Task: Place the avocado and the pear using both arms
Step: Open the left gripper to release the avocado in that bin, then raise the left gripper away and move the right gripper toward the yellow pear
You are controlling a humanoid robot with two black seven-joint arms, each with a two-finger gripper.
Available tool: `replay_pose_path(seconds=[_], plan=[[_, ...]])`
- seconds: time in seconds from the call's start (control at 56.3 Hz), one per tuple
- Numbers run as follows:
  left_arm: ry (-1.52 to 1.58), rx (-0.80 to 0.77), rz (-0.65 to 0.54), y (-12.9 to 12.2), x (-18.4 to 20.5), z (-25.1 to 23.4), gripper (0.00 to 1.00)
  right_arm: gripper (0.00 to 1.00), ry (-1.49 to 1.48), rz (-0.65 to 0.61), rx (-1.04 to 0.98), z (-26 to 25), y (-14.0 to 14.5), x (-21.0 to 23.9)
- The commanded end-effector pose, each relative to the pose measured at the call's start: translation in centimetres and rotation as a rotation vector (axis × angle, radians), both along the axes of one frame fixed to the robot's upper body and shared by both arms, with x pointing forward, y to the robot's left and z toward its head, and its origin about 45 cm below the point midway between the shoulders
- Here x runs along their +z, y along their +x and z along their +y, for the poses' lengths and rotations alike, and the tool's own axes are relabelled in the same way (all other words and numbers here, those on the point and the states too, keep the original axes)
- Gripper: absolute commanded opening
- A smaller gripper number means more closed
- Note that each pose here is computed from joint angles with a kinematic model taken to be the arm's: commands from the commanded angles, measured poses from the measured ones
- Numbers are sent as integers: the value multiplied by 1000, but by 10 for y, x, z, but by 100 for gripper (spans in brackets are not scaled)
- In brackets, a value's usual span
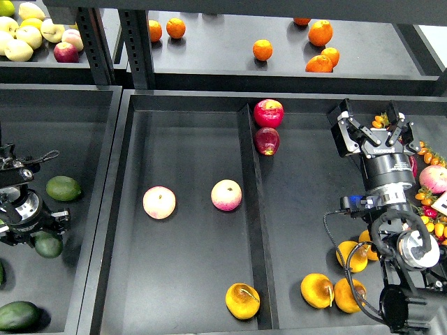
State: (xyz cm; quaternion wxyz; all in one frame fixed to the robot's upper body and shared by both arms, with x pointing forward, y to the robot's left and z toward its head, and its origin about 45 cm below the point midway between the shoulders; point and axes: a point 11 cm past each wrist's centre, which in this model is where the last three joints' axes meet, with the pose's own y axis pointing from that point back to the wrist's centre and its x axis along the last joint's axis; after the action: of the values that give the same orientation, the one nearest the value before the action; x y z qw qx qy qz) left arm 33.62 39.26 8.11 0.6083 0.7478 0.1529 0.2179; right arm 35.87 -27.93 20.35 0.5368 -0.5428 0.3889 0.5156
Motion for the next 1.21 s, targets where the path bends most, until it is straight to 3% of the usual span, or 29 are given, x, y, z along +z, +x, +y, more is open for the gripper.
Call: replay_pose_path(seconds=[0.0,0.515,1.19], plan=[[4,-1,-5,2,0,0,43,100,0,-1,0,0,0,0],[17,-7,-12,5,-14,-11,50,100,0,-2,3,1,0,1],[28,-31,-10,5,-19,-16,89,100,-4,6,17,6,0,-1]])
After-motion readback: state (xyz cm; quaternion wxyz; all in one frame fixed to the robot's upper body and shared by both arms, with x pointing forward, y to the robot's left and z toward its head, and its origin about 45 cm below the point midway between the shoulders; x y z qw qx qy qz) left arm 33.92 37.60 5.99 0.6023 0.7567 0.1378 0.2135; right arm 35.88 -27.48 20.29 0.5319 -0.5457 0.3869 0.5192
